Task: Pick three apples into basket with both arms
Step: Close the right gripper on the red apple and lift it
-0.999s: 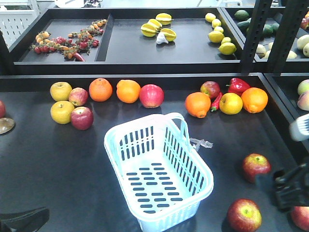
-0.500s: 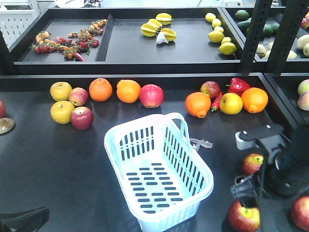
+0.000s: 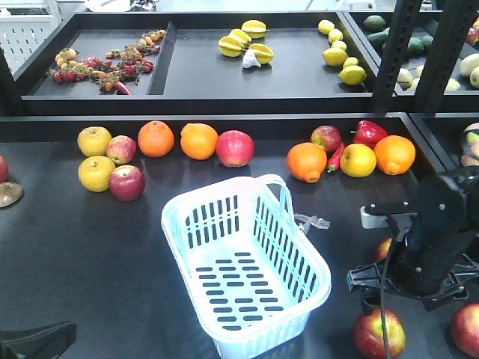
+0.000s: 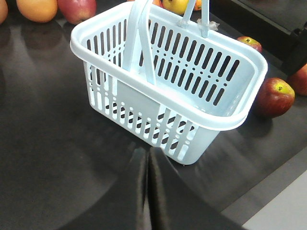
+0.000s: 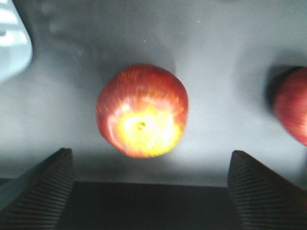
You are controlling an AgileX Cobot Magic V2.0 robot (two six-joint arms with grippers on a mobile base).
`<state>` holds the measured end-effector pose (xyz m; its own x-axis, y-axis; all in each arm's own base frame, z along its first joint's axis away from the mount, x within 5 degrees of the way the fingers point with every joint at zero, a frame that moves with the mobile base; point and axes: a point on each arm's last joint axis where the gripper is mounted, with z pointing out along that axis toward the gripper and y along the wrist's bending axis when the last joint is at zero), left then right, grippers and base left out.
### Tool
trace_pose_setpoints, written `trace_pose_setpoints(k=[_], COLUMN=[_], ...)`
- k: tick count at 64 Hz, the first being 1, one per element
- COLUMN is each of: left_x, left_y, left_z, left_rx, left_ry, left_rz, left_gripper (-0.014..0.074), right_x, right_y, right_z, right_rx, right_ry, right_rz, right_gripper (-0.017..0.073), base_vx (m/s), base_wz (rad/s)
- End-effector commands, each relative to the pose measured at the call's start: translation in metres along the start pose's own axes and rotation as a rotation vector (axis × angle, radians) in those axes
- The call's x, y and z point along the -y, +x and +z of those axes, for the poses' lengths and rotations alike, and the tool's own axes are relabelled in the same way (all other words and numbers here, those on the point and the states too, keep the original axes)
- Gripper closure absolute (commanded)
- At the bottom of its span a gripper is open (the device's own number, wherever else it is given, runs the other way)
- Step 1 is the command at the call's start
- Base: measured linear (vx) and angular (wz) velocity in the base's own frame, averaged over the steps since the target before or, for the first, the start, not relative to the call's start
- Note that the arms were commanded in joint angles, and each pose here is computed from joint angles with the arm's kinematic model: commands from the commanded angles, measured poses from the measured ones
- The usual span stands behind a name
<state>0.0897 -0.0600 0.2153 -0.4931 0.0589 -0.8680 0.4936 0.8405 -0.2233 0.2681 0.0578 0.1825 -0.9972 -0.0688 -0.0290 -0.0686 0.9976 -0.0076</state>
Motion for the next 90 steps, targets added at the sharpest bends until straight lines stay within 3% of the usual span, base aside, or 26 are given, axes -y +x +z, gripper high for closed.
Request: trace_pose_setpoints(k=[1, 36, 76, 90], left_x=[0.000, 0.000, 0.000, 0.000], left_y=[-0.013, -0.012, -0.012, -0.012], left_z=[-0.002, -0.002, -0.002, -0.002], left_rx=[0.065, 0.065, 0.065, 0.065], left_ry=[-0.012, -0.012, -0.012, -0.012], left_rz=[-0.024, -0.024, -0.024, -0.024], left_gripper=[0.0601, 0.0601, 0.0601, 0.0601], right_x=[-0.002, 0.001, 0.001, 0.001], right_y=[-0.008, -0.018, -0.025, -0.024], right_z=[-0.014, 0.030, 0.084, 0.083], right_rx=[0.086, -0.016, -0.110, -0.117], right_ry=[-0.081, -0.001, 0.021, 0.023], right_rz=[0.006, 0.030, 0.023, 0.020], right_gripper=[-0.0052, -0.0042, -0.0034, 0.0047], base_vx=[0.00, 0.00, 0.00, 0.00], base_wz=[0.00, 0.00, 0.00, 0.00])
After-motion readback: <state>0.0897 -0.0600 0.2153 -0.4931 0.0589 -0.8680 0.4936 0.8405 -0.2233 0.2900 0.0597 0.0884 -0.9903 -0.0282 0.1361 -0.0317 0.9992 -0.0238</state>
